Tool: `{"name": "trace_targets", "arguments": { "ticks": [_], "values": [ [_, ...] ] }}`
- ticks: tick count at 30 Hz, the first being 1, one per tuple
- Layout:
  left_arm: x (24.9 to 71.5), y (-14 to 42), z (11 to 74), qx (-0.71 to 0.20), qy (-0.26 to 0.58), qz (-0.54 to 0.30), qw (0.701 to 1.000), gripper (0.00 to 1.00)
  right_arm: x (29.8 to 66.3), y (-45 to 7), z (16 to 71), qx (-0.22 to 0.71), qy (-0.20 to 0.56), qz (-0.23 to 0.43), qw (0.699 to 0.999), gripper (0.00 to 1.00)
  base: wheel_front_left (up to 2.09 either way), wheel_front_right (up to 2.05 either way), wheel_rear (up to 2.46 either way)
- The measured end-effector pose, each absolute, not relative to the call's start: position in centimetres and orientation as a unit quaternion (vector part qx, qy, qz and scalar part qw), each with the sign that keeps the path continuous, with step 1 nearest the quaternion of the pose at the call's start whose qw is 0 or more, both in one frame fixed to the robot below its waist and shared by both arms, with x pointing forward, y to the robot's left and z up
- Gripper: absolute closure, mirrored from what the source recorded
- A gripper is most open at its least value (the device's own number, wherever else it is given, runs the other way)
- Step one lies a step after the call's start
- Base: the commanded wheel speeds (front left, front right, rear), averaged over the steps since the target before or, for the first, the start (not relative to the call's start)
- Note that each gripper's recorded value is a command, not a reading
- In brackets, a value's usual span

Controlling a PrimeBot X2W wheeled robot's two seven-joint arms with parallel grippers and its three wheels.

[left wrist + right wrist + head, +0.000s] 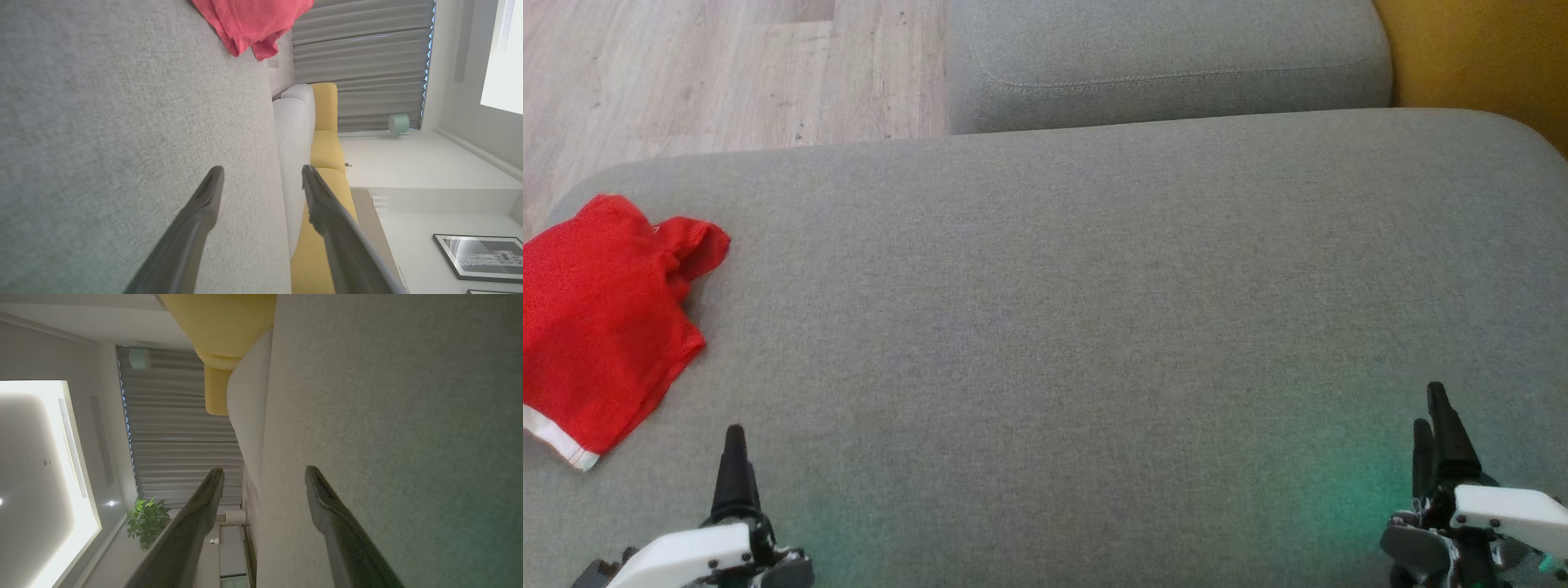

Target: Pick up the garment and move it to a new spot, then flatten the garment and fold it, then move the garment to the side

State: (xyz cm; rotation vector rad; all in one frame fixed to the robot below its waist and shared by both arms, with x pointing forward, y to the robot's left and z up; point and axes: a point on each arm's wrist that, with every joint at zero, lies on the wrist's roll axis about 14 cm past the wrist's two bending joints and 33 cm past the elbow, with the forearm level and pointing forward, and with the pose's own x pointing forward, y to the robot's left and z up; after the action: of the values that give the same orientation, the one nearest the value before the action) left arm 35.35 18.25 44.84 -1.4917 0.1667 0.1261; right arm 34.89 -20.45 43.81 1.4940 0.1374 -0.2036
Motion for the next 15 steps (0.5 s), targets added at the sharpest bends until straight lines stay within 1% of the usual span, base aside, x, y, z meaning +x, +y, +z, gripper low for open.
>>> {"name": "trace_targets", "arguments": {
  "ticks": [4, 15],
  "values": [
    [35.5, 18.1, 45.3, -0.659, 0.074, 0.053, 0.746, 0.00, 35.1, -20.5, 44.4, 0.658, 0.058, -0.086, 0.746, 0.00, 0.00, 0.00, 0.00],
    [35.8, 16.7, 46.5, -0.583, 0.079, 0.026, 0.808, 0.00, 35.8, -19.7, 46.0, 0.594, 0.050, -0.059, 0.801, 0.00, 0.00, 0.00, 0.00]
  ]
}}
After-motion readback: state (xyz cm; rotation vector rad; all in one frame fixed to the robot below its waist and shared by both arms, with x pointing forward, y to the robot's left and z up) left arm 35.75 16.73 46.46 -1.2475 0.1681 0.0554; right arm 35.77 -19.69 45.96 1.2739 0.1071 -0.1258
